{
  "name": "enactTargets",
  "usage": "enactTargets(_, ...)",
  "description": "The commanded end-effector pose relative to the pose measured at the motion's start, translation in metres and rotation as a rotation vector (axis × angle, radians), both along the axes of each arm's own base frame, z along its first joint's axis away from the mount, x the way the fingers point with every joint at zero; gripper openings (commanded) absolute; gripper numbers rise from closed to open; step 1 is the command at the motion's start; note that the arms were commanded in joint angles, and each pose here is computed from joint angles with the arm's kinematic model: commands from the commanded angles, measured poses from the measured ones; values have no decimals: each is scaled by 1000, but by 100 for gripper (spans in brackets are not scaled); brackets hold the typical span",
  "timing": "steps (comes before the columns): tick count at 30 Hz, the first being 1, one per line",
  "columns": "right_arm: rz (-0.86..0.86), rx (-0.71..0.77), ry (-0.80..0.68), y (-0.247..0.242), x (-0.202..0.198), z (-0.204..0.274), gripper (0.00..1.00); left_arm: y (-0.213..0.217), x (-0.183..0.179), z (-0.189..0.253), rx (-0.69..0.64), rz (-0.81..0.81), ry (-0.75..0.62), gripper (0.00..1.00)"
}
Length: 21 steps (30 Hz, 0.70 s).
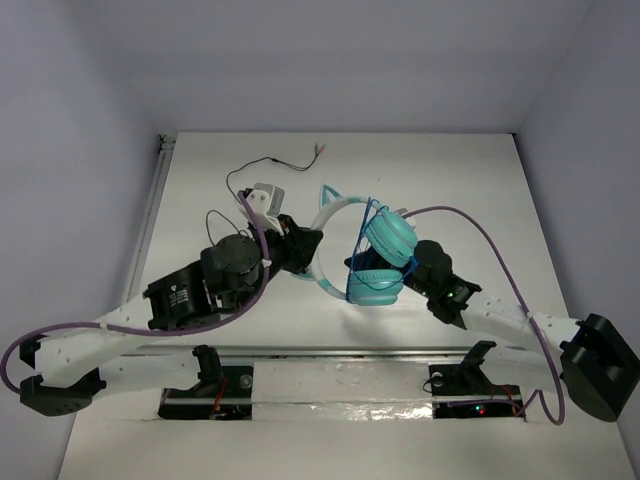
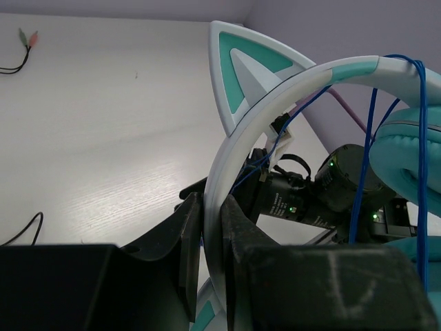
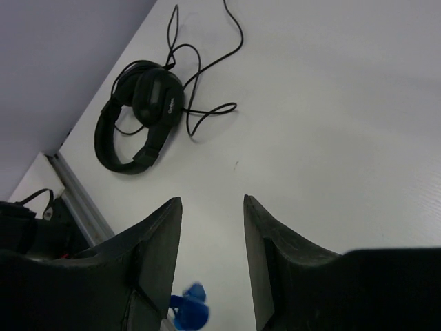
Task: Wrap the headphones
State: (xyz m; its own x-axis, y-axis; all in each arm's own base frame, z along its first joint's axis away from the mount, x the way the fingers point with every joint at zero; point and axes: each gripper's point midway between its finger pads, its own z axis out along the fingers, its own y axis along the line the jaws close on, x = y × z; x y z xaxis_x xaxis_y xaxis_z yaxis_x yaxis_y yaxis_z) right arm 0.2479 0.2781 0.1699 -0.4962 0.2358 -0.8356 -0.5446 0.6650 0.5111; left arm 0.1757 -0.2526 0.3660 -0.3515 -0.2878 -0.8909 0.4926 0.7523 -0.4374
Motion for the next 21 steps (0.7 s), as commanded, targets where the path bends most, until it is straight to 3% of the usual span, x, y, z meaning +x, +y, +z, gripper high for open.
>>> enactTargets(1, 113, 101, -60, 12, -16, 29, 47, 4, 3, 52, -173, 32, -45, 0)
enactTargets(6, 115, 154, -45, 4, -28, 38, 44, 5, 5, 52, -176, 45, -40, 0)
enactTargets(13, -158, 54, 12, -42, -9, 34, 46, 7, 11, 55, -168, 86, -46, 0)
enactTargets(17, -125, 109, -1, -44, -21, 49, 51, 7, 13, 57, -159, 99, -53, 0)
enactTargets(21, 43, 168, -76, -28, -44, 70, 58, 8, 14, 62, -162, 105, -60, 0)
